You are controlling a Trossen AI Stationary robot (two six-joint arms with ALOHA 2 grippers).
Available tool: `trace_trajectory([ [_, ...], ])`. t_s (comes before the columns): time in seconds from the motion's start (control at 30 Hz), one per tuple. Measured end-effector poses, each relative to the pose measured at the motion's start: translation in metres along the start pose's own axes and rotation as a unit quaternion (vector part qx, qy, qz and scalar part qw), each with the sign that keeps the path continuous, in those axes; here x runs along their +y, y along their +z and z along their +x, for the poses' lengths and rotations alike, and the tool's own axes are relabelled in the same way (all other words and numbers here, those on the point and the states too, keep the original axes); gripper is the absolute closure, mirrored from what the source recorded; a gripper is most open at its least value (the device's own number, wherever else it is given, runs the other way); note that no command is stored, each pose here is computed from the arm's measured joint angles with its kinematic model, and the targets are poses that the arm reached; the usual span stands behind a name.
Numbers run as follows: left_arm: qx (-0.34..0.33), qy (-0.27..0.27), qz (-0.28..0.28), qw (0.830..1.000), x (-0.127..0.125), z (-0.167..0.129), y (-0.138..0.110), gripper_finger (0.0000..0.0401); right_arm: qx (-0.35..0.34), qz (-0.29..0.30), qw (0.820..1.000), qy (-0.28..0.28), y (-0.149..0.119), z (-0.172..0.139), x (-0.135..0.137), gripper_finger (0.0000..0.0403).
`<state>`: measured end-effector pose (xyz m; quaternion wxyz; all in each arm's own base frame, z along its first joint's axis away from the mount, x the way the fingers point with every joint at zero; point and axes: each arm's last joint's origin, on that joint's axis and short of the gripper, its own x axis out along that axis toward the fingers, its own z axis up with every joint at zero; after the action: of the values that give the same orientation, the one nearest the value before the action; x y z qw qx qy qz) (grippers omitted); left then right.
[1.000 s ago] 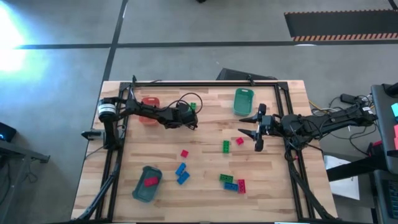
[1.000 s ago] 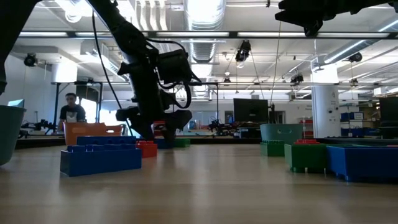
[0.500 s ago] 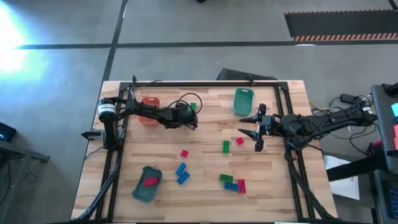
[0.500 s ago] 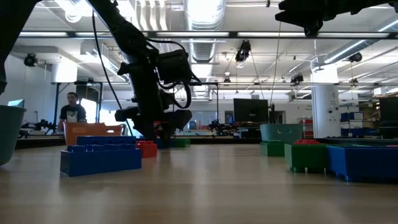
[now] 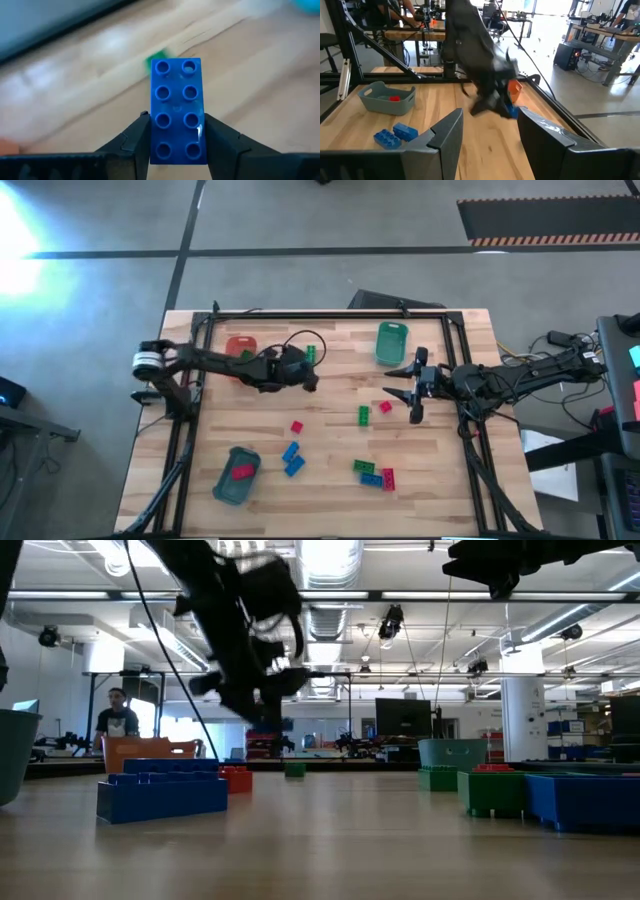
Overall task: Sort & place blocks by color
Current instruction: Put the blue game piece into the green bin
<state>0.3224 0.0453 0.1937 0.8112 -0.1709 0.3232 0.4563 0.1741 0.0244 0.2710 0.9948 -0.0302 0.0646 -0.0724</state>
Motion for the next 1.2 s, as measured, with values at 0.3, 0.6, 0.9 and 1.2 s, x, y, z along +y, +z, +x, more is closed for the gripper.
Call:
trace_trajectory([
  [0.3,-0.177,-0.169,0.159,0.956,-0.036,-0.086,-0.001,0.0274,-0.023,-0.027,0.999,0.012,-0.002,0.012,0.005,0.0225],
  [0.6,-0.361,-0.288,0.171,0.870,-0.045,-0.123,-0.038,0.0274,-0.104,-0.081,0.988,0.080,-0.004,0.042,0.021,0.0225],
  [0.9,-0.399,-0.369,0.175,0.821,-0.045,-0.131,-0.049,0.0274,-0.219,-0.047,0.972,0.075,-0.011,0.077,0.033,0.0225],
  [1.2,-0.403,-0.378,0.172,0.816,-0.045,-0.133,-0.048,0.0274,-0.233,0.004,0.968,0.091,0.004,0.108,0.044,0.0175],
])
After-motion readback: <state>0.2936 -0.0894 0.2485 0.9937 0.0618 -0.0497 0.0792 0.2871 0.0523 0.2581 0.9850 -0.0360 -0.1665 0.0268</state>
